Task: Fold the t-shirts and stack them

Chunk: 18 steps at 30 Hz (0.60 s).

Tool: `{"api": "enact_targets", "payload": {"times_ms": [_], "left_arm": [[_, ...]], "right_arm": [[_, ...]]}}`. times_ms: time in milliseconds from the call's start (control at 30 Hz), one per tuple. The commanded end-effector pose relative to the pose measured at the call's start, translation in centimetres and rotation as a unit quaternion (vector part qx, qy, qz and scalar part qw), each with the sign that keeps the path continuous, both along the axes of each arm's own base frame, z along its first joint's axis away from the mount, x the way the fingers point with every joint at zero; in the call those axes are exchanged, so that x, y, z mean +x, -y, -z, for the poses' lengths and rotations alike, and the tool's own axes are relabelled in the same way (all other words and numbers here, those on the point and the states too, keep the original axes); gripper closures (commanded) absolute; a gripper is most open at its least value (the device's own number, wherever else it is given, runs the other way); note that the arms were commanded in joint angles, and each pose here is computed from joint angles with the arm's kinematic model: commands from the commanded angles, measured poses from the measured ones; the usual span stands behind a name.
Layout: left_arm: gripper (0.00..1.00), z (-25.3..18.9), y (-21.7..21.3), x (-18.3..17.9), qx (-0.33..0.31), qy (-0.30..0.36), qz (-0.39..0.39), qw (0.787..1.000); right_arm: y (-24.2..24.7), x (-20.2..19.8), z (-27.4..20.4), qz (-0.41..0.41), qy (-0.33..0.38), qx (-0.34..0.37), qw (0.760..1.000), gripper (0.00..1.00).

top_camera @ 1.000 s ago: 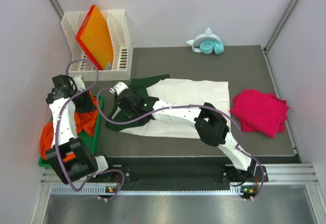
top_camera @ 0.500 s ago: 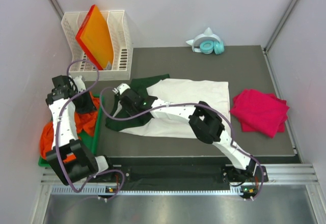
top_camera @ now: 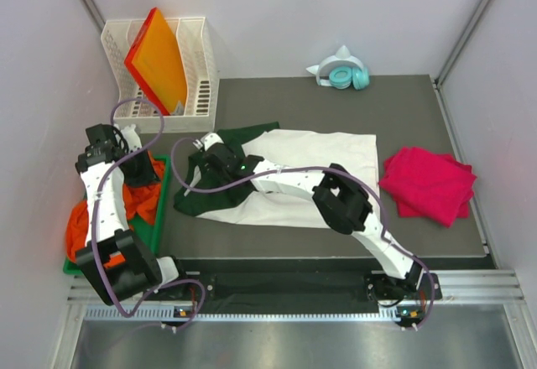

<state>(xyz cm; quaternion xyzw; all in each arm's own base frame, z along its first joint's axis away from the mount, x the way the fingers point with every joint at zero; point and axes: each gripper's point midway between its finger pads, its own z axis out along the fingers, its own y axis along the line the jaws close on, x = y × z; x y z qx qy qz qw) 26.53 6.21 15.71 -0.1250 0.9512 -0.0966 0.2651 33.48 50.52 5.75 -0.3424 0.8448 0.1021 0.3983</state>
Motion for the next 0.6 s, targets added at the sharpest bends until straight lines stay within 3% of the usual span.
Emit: {"api": "enact_targets", "payload": {"times_ms": [0, 300, 567], "left_arm": [[0.76, -0.6, 0.1, 0.0, 0.005, 0.018, 0.012, 1.0], [0.77, -0.1, 0.3, 0.2, -0.006, 0.017, 0.014, 1.0], [0.77, 0.3, 0.3, 0.4, -0.008, 0.014, 0.016, 1.0]], "right_arm": [[0.8, 1.6, -6.6, 0.036, 0.054, 0.057, 0.996, 1.0], [4.1, 3.2, -10.5, 0.095, 0.07, 0.093, 0.989, 1.0], [8.7, 4.4, -7.7, 0.165, 0.05, 0.074, 0.982, 1.0]]}}
